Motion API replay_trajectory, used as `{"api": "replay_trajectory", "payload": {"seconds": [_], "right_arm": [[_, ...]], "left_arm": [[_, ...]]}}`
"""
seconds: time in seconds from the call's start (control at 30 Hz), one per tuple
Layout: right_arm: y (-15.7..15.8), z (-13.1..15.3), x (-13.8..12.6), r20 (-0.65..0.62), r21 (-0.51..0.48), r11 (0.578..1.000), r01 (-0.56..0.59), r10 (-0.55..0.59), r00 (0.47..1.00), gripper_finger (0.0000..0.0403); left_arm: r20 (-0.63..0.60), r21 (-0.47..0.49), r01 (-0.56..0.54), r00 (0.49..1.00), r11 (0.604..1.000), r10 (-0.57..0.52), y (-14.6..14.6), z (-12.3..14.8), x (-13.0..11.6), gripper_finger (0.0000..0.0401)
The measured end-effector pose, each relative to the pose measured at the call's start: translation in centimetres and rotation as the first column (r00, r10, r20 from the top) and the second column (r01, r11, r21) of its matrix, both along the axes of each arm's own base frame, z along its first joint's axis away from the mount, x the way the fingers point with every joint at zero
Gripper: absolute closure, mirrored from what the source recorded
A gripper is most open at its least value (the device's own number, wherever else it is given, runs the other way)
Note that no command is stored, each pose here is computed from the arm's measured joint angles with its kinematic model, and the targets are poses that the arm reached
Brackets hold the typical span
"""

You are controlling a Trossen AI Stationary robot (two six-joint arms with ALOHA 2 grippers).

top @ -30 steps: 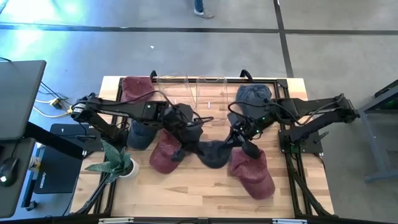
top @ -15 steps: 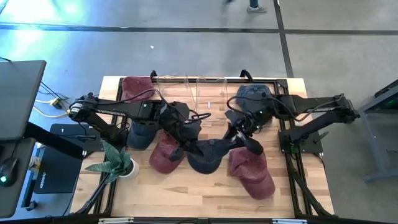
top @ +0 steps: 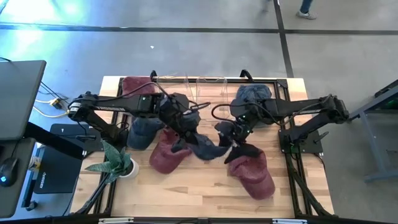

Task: Pick & Place hat
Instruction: Put the bottom blue cap into the right bin

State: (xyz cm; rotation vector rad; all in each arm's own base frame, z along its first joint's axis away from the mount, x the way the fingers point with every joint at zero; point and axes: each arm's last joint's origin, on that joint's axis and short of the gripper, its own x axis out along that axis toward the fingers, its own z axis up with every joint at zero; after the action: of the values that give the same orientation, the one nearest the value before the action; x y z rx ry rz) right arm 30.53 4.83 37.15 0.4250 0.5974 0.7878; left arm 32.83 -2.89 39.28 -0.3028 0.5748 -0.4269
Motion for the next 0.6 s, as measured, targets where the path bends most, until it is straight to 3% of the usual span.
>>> {"api": "replay_trajectory", "payload": {"seconds": [0.13, 0.27, 0.4, 0.6], "right_arm": [[0.0, 0.7, -0.8, -0.055, 0.076, 0.997, -0.011, 0.015, 0.998, 0.0219], [-0.3, 1.3, -1.2, -0.045, 0.039, 0.992, 0.117, -0.116, 0.992, 0.0242], [-0.4, 1.0, -0.8, -0.027, -0.015, 0.982, 0.191, -0.191, 0.981, 0.0225], [0.1, 0.0, -0.4, 0.007, -0.102, 0.971, 0.218, -0.218, 0.976, 0.0182]], "left_arm": [[0.007, -0.031, 0.053, 0.999, 0.998, -0.053, -0.2, 0.3, -0.4, 0.0400], [0.040, -0.048, 0.085, 0.996, 0.995, -0.083, -0.3, 0.9, -0.6, 0.0400], [0.029, -0.047, 0.082, 0.996, 0.996, -0.080, -0.3, 0.6, -0.5, 0.0400], [0.034, -0.043, 0.075, 0.997, 0.996, -0.074, -0.3, 0.7, -0.5, 0.0400]]}}
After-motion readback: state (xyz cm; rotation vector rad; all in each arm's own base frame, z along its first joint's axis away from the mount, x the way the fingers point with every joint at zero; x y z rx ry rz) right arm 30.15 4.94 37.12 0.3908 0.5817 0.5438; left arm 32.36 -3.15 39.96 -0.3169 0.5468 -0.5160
